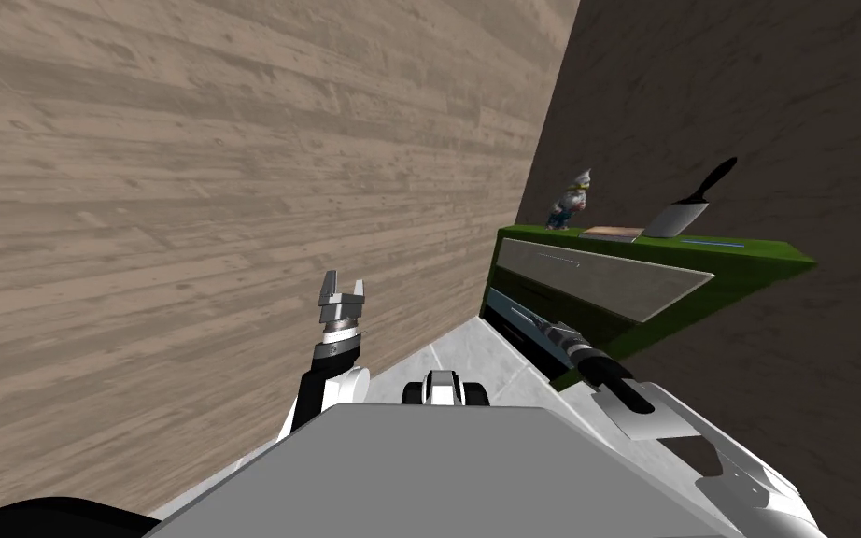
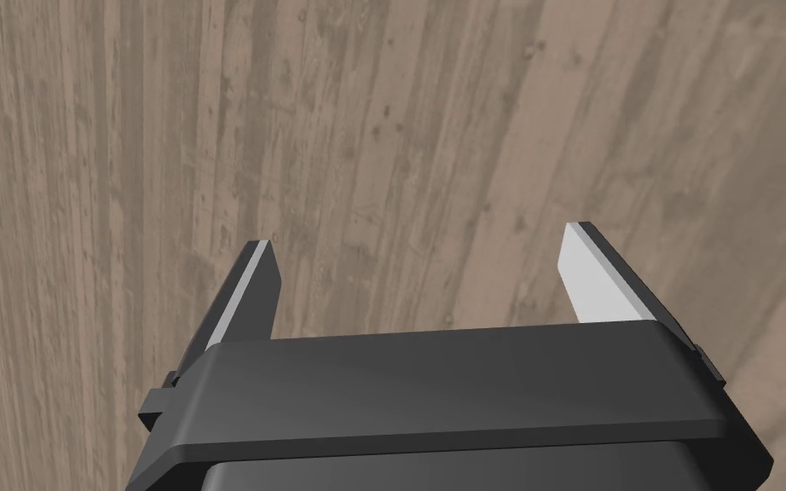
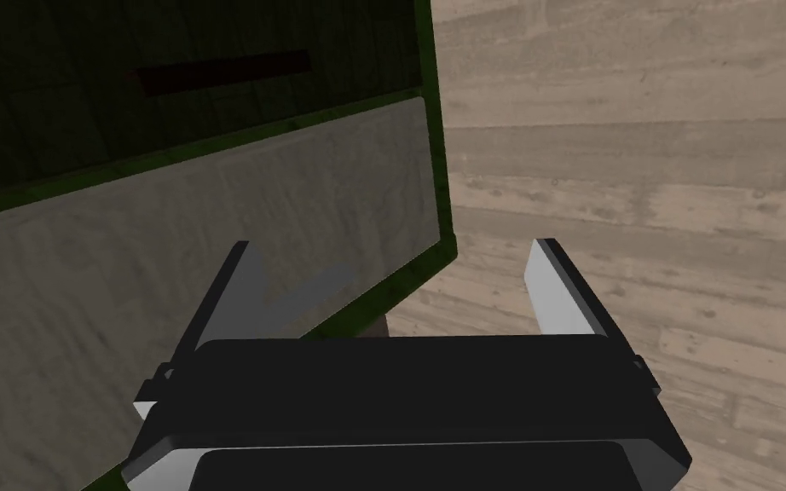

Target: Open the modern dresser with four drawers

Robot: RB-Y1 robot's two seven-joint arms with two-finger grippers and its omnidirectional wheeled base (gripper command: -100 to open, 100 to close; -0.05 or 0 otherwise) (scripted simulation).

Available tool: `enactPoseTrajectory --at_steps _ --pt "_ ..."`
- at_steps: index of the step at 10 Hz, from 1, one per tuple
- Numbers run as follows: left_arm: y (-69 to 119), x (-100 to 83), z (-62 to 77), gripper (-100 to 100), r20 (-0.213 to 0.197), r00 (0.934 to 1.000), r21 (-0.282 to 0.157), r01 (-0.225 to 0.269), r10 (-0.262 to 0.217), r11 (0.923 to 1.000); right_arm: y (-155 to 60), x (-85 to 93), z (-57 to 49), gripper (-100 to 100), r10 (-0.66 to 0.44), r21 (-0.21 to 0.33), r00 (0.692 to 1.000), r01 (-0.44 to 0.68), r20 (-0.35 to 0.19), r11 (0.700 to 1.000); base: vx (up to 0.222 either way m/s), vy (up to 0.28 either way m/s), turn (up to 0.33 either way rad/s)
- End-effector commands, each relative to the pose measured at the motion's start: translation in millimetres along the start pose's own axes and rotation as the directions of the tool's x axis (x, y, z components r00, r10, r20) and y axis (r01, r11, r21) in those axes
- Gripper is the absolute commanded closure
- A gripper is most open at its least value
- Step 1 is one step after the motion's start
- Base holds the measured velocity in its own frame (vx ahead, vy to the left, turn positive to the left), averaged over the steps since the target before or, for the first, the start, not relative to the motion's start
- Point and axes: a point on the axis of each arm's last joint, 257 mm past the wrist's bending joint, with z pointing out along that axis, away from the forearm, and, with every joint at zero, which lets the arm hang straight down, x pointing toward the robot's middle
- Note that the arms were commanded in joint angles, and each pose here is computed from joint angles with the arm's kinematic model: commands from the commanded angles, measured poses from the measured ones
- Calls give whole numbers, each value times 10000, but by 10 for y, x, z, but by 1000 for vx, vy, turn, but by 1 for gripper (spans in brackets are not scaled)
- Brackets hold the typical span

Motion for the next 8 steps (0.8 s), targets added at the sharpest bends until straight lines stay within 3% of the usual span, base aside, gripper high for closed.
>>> enactPoseTrajectory --at_steps 1,2,3,4,5,6,7,8 --pt "0 0 0 0 0 10000 0 1 -1 10000 -400 117 30 -100 -919 768 9942 961 -558 9924 29 32 114" --pt "0 0 0 0 0 10000 0 0 0 10000 -672 100 31 -100 -1678 1237 9816 1784 -915 9761 31 43 191" --pt "0 0 0 0 0 10000 0 1 -1 10000 -743 155 15 -100 -1662 1355 9805 1796 -1045 9744 30 36 117" --pt "0 0 0 0 0 10000 0 0 0 10000 -1094 167 -19 -100 -2343 1905 9595 2621 -1566 9461 41 44 193" --pt "0 0 0 0 0 10000 0 1 -1 10000 -1095 167 -20 -100 -2342 1909 9594 2621 -1569 9460 39 31 91" --pt "0 0 0 0 0 10000 0 -1 1 10000 -1364 97 -44 -100 -2985 2304 9340 3399 -1963 9118 40 42 189" --pt "0 0 0 0 0 10000 0 1 -1 10000 -1449 154 -75 -100 -2945 2422 9318 3421 -2122 9079 37 37 113" --pt "0 0 0 0 0 10000 0 0 0 10000 -1731 71 -120 -100 -3505 2800 9008 4163 -2564 8650 43 37 207"
